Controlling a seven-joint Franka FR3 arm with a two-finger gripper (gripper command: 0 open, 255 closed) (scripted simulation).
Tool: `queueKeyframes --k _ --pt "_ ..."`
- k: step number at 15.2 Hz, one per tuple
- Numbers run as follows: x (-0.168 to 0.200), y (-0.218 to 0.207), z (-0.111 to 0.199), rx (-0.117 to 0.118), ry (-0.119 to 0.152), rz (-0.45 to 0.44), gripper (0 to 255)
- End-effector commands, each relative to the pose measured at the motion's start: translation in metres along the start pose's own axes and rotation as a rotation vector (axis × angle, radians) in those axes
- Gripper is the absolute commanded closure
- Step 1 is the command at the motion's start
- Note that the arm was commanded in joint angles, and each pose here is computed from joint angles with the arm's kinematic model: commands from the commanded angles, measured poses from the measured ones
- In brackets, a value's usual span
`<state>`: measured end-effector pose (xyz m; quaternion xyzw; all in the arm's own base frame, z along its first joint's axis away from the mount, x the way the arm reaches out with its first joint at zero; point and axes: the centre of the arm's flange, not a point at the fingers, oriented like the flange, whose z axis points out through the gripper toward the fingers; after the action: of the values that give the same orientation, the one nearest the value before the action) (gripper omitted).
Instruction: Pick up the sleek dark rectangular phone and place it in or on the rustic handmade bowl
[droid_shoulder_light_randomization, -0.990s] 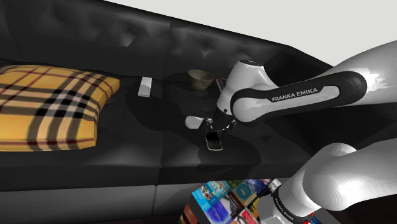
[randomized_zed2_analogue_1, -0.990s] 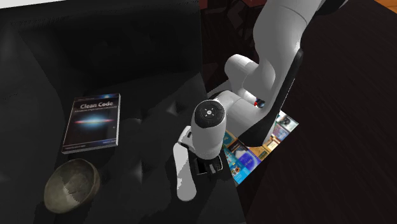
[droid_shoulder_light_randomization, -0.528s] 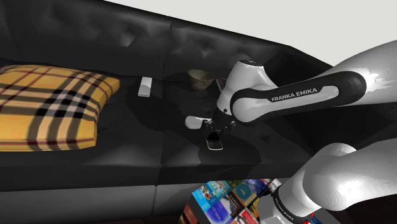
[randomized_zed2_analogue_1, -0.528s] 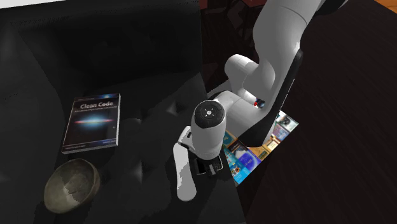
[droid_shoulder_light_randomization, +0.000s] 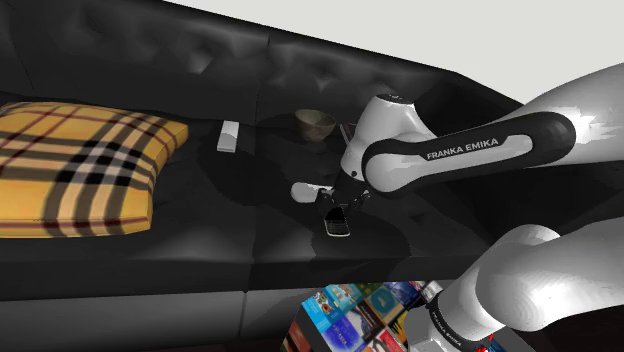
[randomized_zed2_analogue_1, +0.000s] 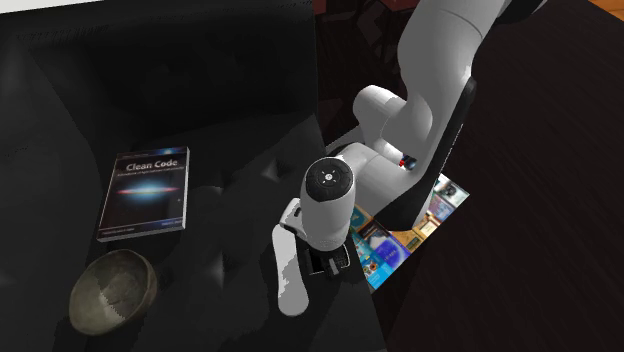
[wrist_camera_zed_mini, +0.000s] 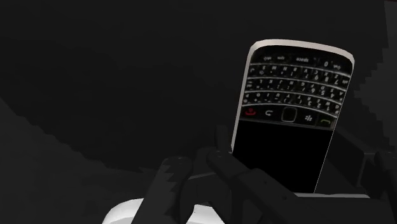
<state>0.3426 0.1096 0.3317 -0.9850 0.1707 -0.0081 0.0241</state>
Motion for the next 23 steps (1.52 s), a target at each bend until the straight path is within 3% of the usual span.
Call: queueKeyframes --k 1,23 --pt "0.000 0.000 -0.005 0.000 -0.001 0.000 255" --pt "0.001 -0.006 -0.121 0.000 -0.001 0.000 255"
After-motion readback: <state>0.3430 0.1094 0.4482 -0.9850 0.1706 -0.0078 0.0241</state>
